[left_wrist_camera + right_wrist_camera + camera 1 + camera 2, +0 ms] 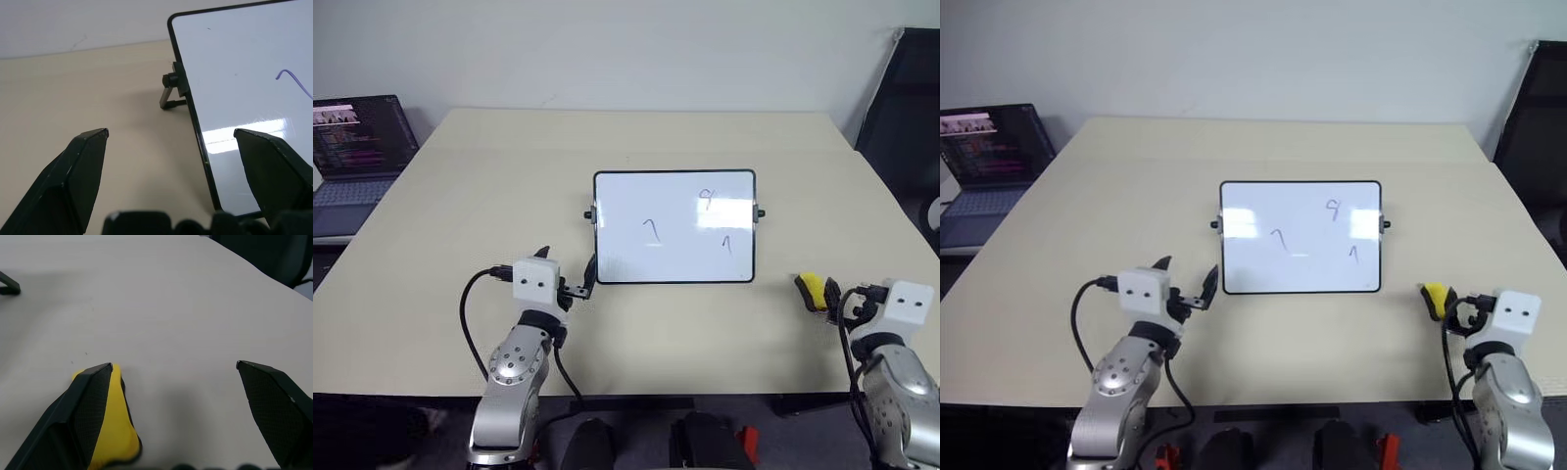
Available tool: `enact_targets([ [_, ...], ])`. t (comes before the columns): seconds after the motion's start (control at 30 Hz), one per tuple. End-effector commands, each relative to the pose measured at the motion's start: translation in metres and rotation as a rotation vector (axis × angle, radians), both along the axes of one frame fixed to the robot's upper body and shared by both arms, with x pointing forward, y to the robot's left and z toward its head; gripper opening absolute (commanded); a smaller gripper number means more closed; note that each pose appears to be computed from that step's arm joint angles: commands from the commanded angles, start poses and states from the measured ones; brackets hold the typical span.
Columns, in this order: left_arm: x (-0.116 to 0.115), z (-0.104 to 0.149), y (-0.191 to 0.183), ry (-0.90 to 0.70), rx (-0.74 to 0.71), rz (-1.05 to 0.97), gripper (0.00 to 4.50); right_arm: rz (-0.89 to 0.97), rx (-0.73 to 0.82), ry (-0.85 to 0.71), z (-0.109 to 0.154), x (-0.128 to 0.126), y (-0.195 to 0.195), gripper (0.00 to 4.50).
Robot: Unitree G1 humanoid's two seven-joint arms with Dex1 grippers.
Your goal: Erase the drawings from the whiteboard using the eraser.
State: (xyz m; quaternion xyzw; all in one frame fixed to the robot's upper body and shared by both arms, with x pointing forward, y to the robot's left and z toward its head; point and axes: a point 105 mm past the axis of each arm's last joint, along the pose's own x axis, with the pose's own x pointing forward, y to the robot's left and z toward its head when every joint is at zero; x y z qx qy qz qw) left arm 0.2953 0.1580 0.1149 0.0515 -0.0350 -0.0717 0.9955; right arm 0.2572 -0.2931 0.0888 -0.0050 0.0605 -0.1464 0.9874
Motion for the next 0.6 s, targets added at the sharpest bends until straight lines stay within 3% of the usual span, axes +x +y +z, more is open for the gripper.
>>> enact_targets([
  [0.03, 0.006, 0.015, -0.011, -0.054, -0.016, -0.036, 4.50, -0.027, -0.023, -0.081, 0.025, 0.001, -0.005, 4.46],
  [0.6, 0.006, 0.003, -0.015, -0.072, -0.017, -0.048, 4.50, 0.051, -0.001, -0.113, 0.035, 0.016, 0.012, 4.46],
])
